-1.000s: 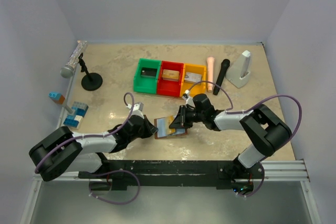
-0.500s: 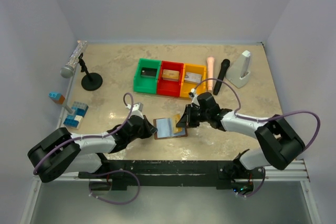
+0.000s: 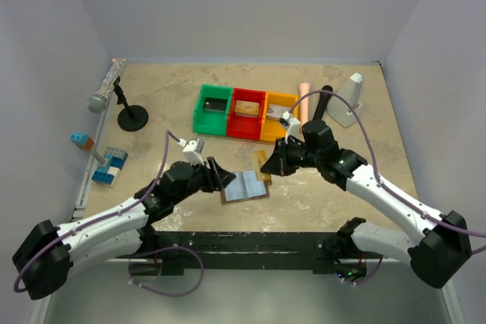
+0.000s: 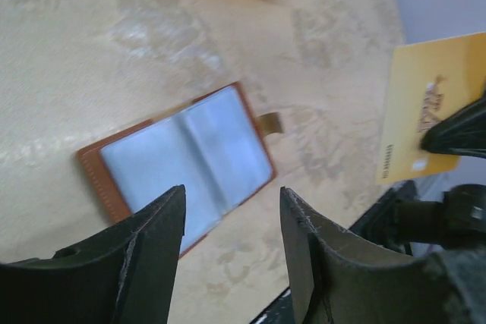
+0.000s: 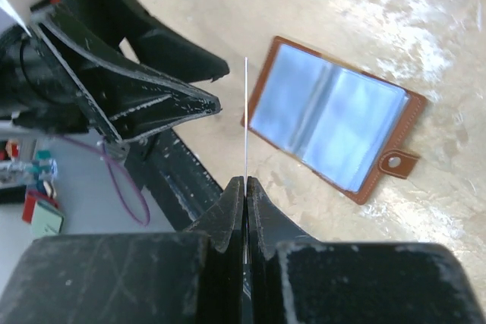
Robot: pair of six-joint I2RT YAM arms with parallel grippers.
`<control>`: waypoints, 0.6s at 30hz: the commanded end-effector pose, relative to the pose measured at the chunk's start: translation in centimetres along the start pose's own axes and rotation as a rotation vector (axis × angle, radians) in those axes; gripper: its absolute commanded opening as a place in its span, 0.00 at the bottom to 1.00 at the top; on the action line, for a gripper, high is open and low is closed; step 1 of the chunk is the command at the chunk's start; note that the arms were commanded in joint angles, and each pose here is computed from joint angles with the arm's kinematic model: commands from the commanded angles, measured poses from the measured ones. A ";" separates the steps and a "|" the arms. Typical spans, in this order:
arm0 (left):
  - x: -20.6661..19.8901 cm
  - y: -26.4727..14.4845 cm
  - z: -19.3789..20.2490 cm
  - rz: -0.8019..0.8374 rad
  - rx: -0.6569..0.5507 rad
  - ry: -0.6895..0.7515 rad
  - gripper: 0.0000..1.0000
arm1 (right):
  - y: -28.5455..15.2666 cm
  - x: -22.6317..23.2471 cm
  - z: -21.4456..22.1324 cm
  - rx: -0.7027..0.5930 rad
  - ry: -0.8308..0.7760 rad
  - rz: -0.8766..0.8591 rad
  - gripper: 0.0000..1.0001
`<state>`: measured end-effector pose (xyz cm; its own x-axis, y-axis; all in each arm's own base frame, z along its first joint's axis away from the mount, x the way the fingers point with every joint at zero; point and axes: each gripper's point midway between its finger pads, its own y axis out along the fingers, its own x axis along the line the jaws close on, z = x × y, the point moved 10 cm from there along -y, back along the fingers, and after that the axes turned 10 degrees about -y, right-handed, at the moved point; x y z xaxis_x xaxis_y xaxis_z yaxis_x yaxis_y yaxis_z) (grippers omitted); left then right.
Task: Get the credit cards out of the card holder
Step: Place the credit card in the storage box.
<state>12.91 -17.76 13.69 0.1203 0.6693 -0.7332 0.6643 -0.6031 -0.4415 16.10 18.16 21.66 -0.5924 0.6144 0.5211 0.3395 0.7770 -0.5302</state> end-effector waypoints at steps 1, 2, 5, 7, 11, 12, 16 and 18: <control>-3.6 -1.9 -1.5 0.267 -0.021 0.034 0.57 | -2.1 1.6 -0.3 0.029 -0.119 -0.134 0.00; -4.0 -2.2 -1.4 0.343 -0.024 0.023 0.57 | -2.2 1.9 -0.3 0.025 -0.115 -0.168 0.00; -4.0 -2.9 -0.6 0.503 -0.014 -0.004 0.57 | -2.1 2.5 -0.2 0.017 -0.098 -0.270 0.00; -4.2 -3.2 -0.4 0.571 -0.017 0.003 0.57 | -2.0 2.8 -0.1 0.018 -0.087 -0.345 0.00; -4.6 -3.5 -0.4 0.633 -0.017 0.018 0.59 | -1.6 3.2 0.1 0.047 -0.084 -0.420 0.00; -4.7 -3.5 -0.4 0.642 -0.014 0.020 0.59 | -1.6 3.2 0.1 0.056 -0.093 -0.429 0.00; -5.3 -4.1 -0.6 0.719 -0.026 0.041 0.59 | -1.7 3.3 0.4 0.082 -0.102 -0.442 0.00; -5.4 -4.3 -0.6 0.741 -0.024 0.041 0.59 | -1.7 3.3 0.5 0.085 -0.100 -0.443 0.00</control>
<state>10.30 -18.48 17.87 0.4813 0.2347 -0.8445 0.4732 -0.8806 0.0250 13.61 18.68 23.26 -0.7044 0.2833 0.6508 0.0310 0.9283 -0.3706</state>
